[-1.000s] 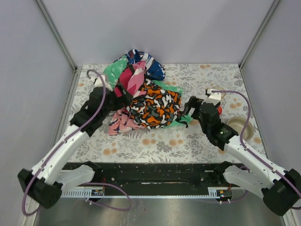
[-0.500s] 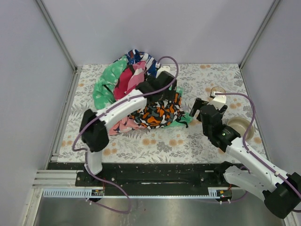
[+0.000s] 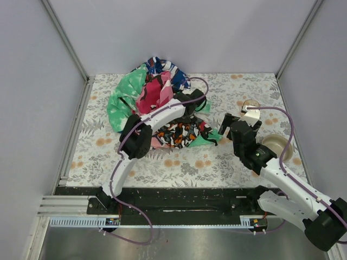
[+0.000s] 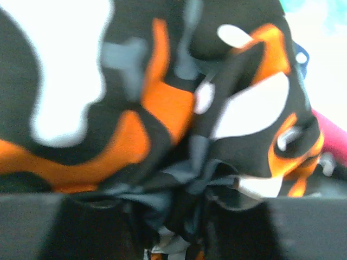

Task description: Pick out a specific cloth from the pile

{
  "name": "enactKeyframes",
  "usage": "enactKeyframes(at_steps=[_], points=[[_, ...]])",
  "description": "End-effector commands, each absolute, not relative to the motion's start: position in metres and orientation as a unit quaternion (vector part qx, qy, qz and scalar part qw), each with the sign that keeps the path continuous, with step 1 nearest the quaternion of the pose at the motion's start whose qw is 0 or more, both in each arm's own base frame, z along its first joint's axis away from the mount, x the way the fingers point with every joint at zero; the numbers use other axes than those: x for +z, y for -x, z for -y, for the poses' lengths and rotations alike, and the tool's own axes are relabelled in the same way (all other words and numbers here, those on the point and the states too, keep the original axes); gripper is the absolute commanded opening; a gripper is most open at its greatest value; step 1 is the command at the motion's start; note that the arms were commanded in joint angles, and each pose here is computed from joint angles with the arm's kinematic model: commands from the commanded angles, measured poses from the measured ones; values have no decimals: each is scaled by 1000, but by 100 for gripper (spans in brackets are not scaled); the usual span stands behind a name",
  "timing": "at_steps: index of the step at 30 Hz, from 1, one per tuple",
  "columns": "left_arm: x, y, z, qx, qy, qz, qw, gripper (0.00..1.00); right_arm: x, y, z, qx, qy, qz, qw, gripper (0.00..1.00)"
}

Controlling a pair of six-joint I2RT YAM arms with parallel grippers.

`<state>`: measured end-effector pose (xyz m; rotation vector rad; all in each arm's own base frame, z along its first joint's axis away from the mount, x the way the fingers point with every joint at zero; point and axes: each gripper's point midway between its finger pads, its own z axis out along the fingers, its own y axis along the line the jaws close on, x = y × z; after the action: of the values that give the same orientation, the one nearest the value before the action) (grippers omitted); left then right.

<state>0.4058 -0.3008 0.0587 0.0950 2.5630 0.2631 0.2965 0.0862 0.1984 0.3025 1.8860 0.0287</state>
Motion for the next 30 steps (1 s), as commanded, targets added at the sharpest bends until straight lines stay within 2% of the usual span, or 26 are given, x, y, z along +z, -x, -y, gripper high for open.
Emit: enactKeyframes(at_steps=[1,2,8,13,16,22,30], points=[[74,-433,242,135,24,-953,269,10,207,-300,-85,17,-139,-792,594,99],[91,-442,236,127,35,-949,285,0,207,-299,-85,17,-138,-792,594,99],[243,-472,180,129,100,-877,452,0,207,-300,-85,15,-139,-792,595,100],[324,-467,112,133,158,-833,513,0,205,-302,-87,16,-136,-794,592,99],[333,-462,65,163,194,-821,512,0,203,-303,-89,20,-134,-796,590,99],[303,-467,-11,176,252,-821,481,0,202,-311,-109,45,-102,-807,580,99],[262,-479,-66,159,308,-831,436,0,192,-337,-172,126,-20,-825,551,99]])
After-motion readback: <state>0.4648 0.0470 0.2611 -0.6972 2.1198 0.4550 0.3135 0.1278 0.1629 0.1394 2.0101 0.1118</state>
